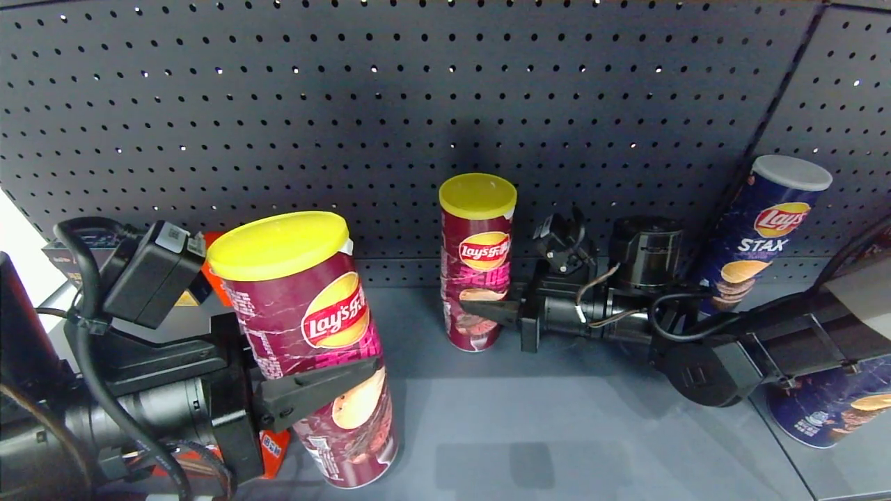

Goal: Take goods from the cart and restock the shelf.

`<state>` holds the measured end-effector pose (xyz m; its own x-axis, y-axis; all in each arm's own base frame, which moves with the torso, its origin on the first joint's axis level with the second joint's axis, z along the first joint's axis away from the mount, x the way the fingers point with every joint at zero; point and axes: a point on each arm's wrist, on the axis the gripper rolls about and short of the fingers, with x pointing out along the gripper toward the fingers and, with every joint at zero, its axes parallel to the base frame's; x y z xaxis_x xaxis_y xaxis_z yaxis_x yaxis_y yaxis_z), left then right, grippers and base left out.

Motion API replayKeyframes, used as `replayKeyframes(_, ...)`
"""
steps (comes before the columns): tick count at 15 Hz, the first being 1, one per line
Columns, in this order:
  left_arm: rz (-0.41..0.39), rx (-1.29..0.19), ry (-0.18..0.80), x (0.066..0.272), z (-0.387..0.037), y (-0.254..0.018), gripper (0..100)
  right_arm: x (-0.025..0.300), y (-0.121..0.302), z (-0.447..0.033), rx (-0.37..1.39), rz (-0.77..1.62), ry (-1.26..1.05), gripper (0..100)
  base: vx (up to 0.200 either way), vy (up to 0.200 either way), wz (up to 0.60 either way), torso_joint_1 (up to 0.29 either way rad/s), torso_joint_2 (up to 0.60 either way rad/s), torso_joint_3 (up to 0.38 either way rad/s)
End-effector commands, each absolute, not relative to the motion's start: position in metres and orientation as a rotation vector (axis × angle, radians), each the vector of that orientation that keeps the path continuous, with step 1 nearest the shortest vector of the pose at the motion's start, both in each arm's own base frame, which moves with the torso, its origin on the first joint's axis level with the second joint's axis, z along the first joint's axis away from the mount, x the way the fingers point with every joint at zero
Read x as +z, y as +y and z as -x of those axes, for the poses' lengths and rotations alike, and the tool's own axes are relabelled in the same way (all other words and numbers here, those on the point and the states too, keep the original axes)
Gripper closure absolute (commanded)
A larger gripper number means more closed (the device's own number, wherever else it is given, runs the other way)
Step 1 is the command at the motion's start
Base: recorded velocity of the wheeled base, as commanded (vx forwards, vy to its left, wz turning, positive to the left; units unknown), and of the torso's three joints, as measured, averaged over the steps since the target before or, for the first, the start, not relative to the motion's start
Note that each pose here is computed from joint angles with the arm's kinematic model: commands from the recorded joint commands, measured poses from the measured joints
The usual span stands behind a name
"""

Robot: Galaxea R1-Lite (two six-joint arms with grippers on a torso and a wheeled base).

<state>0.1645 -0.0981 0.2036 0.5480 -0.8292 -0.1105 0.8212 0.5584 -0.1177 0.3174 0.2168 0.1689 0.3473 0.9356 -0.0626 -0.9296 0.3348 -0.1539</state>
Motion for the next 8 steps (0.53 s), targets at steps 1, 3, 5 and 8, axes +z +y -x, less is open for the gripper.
replayKeyframes(1,0.055,-0.978,0.163,0.203,-0.164,-0.098,100,0.174,0.215,-0.314,1.217,0.175,-0.054,100,0.000,0.000,0.00,0.000,0.00,0.000)
replayKeyframes(3,0.055,-0.978,0.161,0.203,-0.164,-0.098,100,0.176,0.212,-0.309,1.204,0.176,-0.049,100,0.000,0.000,0.00,0.000,0.00,0.000)
replayKeyframes(5,0.055,-0.979,0.161,0.203,-0.164,-0.098,100,0.179,0.207,-0.299,1.190,0.177,-0.045,100,0.000,0.000,0.00,0.000,0.00,0.000)
replayKeyframes(8,0.055,-0.980,0.156,0.204,-0.164,-0.098,100,0.186,0.199,-0.281,1.143,0.182,-0.044,100,0.000,0.000,0.00,0.000,0.00,0.000)
